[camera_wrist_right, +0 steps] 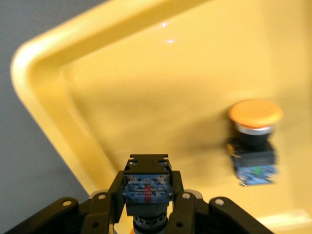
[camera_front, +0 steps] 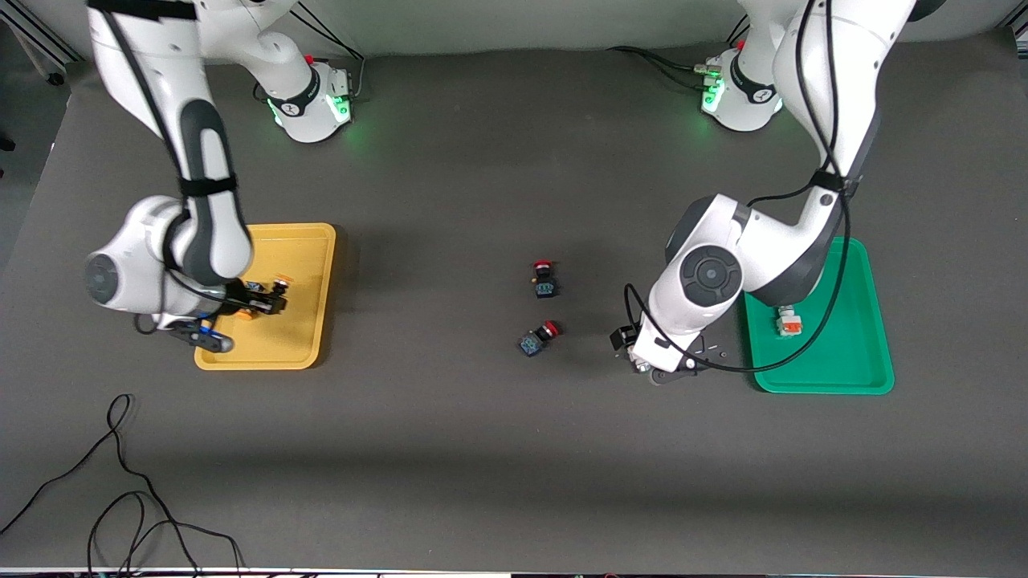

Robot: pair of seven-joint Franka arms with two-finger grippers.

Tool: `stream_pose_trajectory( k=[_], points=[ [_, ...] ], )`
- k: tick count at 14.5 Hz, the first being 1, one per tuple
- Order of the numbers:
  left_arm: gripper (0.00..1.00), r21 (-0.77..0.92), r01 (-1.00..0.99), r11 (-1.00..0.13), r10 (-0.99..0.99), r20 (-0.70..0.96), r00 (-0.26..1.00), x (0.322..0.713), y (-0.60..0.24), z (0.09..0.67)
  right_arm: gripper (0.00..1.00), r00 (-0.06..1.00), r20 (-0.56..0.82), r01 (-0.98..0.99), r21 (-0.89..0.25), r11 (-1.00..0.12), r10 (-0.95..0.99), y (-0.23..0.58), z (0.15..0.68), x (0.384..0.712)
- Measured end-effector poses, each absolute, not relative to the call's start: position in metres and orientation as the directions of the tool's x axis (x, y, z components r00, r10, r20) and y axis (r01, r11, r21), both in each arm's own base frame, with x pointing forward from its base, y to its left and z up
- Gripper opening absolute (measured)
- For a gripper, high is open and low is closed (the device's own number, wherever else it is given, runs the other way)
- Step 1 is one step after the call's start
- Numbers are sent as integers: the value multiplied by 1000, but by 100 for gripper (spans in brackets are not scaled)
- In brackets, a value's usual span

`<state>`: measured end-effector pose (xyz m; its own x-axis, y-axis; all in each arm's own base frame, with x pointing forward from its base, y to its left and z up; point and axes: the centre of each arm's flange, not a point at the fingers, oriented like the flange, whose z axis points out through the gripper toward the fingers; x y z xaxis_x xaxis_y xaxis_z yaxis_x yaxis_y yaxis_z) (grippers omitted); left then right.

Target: Place green and yellow buttons in trays

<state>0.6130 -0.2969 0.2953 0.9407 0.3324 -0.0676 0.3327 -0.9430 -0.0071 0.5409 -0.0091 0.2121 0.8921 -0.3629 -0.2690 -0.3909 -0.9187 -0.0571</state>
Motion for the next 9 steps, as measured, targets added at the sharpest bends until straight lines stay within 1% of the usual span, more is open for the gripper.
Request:
stream_pose_trajectory(
  k=[1, 3, 6, 7, 8, 9],
  points=[
    [100, -7, 340, -940, 340, -71, 938, 616, -294, 283, 46, 891, -269, -392, -50, -918, -366, -3, 204, 541],
    [100, -7, 352, -936, 352, -80, 933, 620, -288, 254, 63, 894, -266, -387, -51, -921, -361, 3, 203, 544],
    [99, -18, 344, -939, 345, -96, 934, 618, -288, 208, 93, 898, -272, -380, -86, -921, -345, 4, 229, 557],
    [98, -18, 339, -940, 340, -98, 935, 617, -289, 198, 100, 902, -276, -368, -92, -925, -331, -2, 246, 562],
    [98, -22, 332, -943, 332, -99, 938, 616, -291, 190, 100, 909, -278, -347, -92, -933, -311, -9, 268, 567],
    [92, -29, 322, -946, 323, -99, 941, 614, -292, 184, 100, 917, -275, -325, -91, -941, -290, -16, 293, 572]
  ],
)
